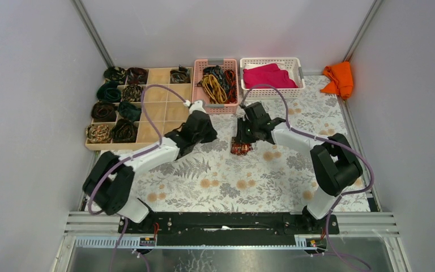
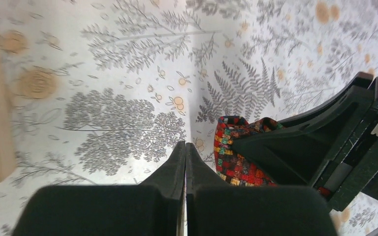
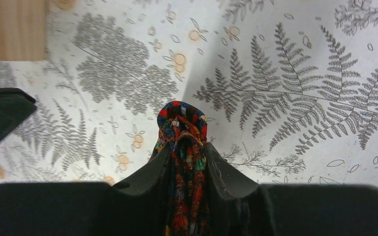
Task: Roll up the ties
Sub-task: Pick up the tie at the center of the board.
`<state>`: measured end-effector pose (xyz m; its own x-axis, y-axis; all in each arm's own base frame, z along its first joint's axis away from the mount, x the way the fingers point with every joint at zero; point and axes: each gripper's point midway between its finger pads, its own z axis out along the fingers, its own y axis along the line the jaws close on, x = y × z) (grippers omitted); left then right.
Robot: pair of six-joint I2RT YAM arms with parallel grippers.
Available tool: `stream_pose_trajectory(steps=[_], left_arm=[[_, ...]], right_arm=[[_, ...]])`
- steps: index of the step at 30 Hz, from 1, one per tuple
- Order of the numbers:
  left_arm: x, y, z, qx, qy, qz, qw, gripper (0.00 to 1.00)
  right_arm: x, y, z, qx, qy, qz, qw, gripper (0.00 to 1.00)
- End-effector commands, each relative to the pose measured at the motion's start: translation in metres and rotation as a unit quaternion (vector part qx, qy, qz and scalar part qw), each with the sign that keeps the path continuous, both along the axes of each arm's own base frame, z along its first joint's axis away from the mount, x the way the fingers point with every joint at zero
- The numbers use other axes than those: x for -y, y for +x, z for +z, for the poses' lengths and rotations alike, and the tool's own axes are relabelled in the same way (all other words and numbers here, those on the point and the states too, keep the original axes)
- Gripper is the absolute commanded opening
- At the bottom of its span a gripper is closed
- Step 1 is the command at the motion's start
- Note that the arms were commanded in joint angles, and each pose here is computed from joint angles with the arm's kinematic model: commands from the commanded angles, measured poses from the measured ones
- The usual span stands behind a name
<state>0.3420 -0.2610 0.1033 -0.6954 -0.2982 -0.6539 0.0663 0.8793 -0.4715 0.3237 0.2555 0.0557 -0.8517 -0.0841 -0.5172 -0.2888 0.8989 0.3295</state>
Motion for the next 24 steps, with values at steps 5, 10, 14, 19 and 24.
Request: stream_pose_trajectory(steps=[5,10,14,19,24], left_arm=[[-0.067,-0.002,0.058,0.073,0.01,0.089,0.993,0.0],[-0.101,-0.017,0.107,0.131,0.015,0.129,0.983,0.0],[-0.126,-0.031,0.138,0.171,0.017,0.159,0.972,0.0],[-0.151,-0.042,0.153,0.196,0.031,0.194,0.961,0.0],[-0.157,-0.046,0.15,0.201,0.028,0.204,0.958,0.0]], right_arm=[[-0.062,0.037,0.089,0.135,0.08,0.02,0.987,0.0],[-0.109,0.059,0.097,0.161,0.081,0.055,0.982,0.0],[-0.141,0.084,0.106,0.185,0.081,0.073,0.977,0.0],[-0.176,0.121,0.101,0.21,0.069,0.092,0.971,0.0],[-0.213,0.146,0.101,0.263,0.048,0.123,0.956,0.0]])
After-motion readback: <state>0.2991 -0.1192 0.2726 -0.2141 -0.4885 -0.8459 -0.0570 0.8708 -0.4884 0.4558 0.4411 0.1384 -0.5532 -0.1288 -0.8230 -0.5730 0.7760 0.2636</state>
